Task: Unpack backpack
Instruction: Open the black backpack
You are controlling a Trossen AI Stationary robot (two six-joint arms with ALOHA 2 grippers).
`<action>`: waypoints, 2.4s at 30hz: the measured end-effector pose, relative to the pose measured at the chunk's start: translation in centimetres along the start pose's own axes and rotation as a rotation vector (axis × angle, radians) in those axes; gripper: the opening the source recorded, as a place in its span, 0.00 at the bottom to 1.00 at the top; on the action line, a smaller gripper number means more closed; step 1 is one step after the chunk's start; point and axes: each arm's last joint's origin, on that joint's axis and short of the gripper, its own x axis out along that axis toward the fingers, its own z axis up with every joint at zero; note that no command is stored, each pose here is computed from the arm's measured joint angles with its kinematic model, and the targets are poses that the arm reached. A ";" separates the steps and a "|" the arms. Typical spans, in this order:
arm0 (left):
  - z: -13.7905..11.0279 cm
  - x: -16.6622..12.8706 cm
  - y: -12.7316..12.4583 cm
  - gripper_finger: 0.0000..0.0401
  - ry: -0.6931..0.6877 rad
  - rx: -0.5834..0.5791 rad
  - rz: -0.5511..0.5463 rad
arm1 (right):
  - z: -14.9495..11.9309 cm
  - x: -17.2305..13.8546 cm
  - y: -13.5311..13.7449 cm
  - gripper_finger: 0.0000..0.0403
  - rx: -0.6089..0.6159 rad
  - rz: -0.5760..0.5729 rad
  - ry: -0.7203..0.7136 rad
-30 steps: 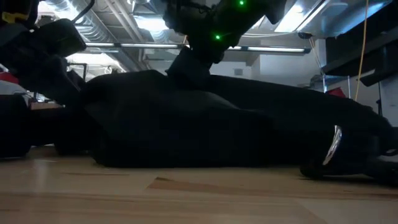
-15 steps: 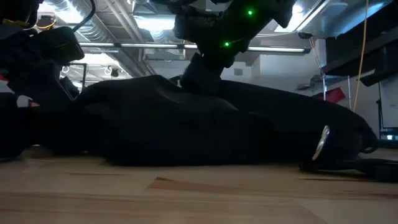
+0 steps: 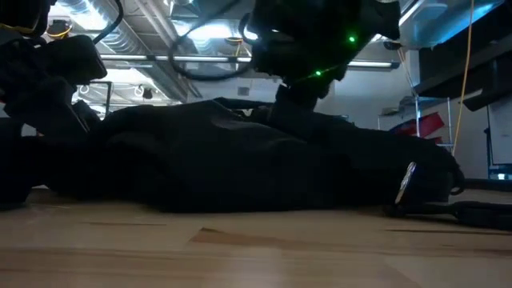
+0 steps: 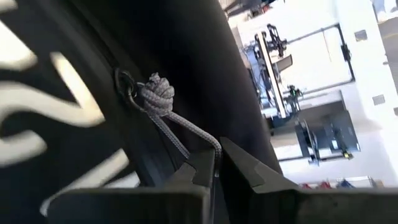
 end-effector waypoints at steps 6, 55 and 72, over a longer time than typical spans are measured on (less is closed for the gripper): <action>0.0 0.0 0.0 0.10 0.002 0.001 0.001 | -1.4 0.9 -0.8 0.00 0.027 -0.029 0.086; -0.1 0.0 -0.1 0.10 0.030 -0.022 -0.036 | -17.6 1.7 -8.3 0.00 0.860 0.162 -0.021; -0.1 0.0 -0.1 0.11 0.041 -0.026 -0.051 | -21.0 1.4 -8.3 0.00 0.945 0.109 0.072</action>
